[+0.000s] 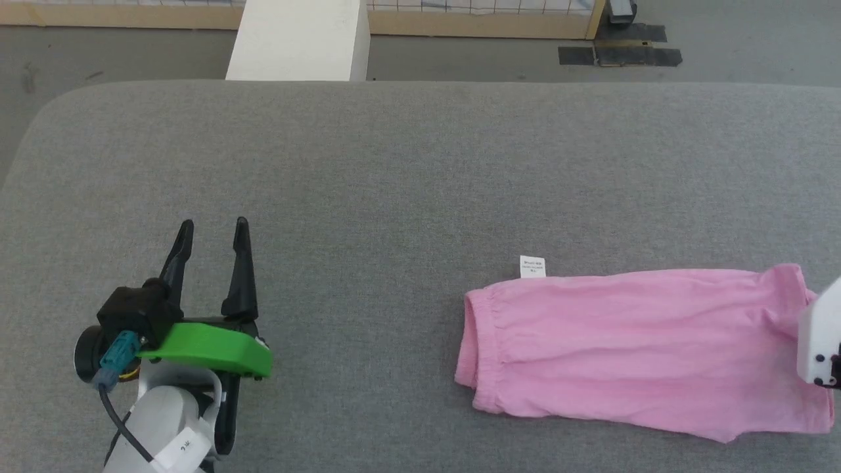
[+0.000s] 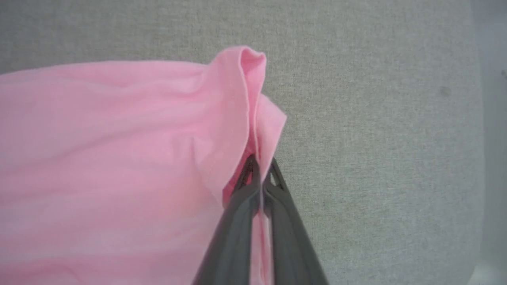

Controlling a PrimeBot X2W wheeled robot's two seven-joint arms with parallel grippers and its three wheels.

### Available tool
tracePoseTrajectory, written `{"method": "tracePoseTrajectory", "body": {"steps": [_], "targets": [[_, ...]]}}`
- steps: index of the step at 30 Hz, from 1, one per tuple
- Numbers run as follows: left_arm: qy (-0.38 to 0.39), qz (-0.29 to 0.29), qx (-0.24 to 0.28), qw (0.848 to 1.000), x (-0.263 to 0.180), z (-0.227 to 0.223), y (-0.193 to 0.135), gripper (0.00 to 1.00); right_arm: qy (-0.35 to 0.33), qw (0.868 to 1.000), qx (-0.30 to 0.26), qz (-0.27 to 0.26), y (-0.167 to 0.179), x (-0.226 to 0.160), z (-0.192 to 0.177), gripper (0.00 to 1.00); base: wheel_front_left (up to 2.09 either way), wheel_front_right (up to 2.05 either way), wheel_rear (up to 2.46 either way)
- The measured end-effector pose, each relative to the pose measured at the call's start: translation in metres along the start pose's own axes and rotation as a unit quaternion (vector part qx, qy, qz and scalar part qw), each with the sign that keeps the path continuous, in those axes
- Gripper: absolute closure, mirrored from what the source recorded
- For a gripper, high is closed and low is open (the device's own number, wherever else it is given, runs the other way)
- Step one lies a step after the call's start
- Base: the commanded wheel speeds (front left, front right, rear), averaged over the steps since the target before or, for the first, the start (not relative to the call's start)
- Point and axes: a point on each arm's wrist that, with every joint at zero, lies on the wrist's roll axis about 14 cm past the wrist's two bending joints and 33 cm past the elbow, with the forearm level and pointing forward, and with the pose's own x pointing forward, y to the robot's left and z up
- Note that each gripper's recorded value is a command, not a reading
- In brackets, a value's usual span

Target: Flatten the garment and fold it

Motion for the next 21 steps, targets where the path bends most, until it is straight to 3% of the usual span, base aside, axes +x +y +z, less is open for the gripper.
{"method": "tracePoseTrajectory", "body": {"steps": [5, 9, 14, 21], "targets": [[-0.005, 0.006, -0.005, 1.0, -0.008, 0.004, 0.003, 0.0, -0.018, 0.998, -0.058, 0.024, 0.023, -0.024, 0.014, 1.0, 0.0, 0.0, 0.0], [-0.011, 0.008, -0.006, 1.0, -0.014, 0.01, 0.005, 0.0, -0.012, 0.993, -0.09, 0.079, 0.059, -0.051, 0.007, 1.0, 0.0, 0.0, 0.0], [-0.015, 0.012, -0.002, 1.0, -0.019, 0.014, 0.008, 0.0, -0.026, 0.98, -0.117, 0.156, 0.115, -0.077, 0.008, 1.0, 0.0, 0.0, 0.0], [-0.009, 0.019, -0.004, 1.0, -0.023, 0.01, 0.013, 0.0, -0.043, 0.96, -0.136, 0.24, 0.186, -0.083, 0.017, 1.0, 0.0, 0.0, 0.0]]}}
